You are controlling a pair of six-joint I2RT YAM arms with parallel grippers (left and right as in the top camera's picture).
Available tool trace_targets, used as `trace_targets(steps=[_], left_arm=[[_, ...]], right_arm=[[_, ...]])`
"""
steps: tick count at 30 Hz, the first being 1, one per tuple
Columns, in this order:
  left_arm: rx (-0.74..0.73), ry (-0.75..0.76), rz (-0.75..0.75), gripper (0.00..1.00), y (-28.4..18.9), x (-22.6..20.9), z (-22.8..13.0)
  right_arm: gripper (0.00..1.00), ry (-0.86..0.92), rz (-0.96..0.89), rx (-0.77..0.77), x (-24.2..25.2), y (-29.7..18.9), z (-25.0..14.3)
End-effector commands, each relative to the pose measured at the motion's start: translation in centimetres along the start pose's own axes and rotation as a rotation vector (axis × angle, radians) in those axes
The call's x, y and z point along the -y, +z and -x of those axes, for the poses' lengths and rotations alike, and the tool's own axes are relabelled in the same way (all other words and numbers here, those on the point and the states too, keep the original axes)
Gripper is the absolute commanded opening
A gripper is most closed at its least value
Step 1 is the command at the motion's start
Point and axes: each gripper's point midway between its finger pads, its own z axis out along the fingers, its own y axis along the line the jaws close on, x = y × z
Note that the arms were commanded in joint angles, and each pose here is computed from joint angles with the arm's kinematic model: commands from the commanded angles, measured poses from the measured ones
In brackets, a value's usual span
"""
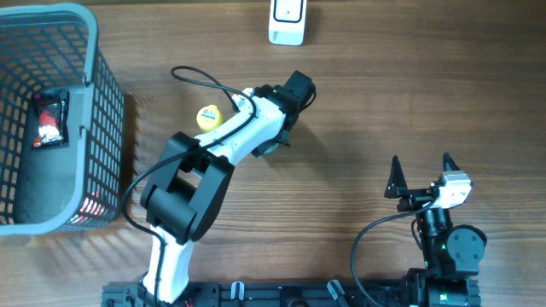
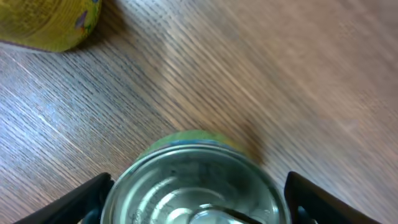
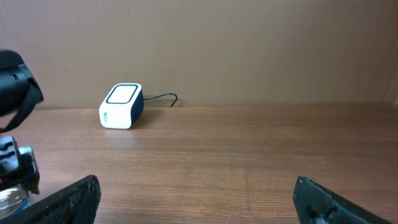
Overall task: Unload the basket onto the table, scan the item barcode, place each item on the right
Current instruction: 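Hold the can near the scanner beside the yellow jar, then lower the silver can onto the table and open the left gripper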
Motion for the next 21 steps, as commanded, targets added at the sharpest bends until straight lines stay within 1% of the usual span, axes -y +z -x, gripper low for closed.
trace_targets(steps=[1, 3, 9, 13, 17, 21], left_arm=[[0.001, 0.012, 0.043, 0.88, 1.3, -0.6, -0.5], [0.000, 0.020, 0.048, 0.89, 1.3, -0.7, -0.5], [0.001, 0.020, 0.050, 0.89, 1.2, -0.8, -0.5], [0.014, 0.013, 0.019, 0.90, -0.1, -0.3, 0.2], [0.059, -0.010, -0.043, 0.91, -3.3, 0.1, 1.9], [0.119, -0.044, -0.145, 0.91, -9.1, 0.4, 4.1]], right_arm=[[1.00, 0.011, -0.014, 0.011, 0.3, 0.0, 0.2], [1.00, 0.011, -0.014, 0.011, 0.3, 0.0, 0.2], [1.00, 0.011, -0.014, 0.011, 0.3, 0.0, 0.2], [1.00, 0.011, -0.014, 0.010, 0.3, 0.0, 0.2], [1.00, 0.011, -0.014, 0.011, 0.3, 0.0, 0.2], [1.00, 0.011, -0.014, 0.011, 0.3, 0.0, 0.2]])
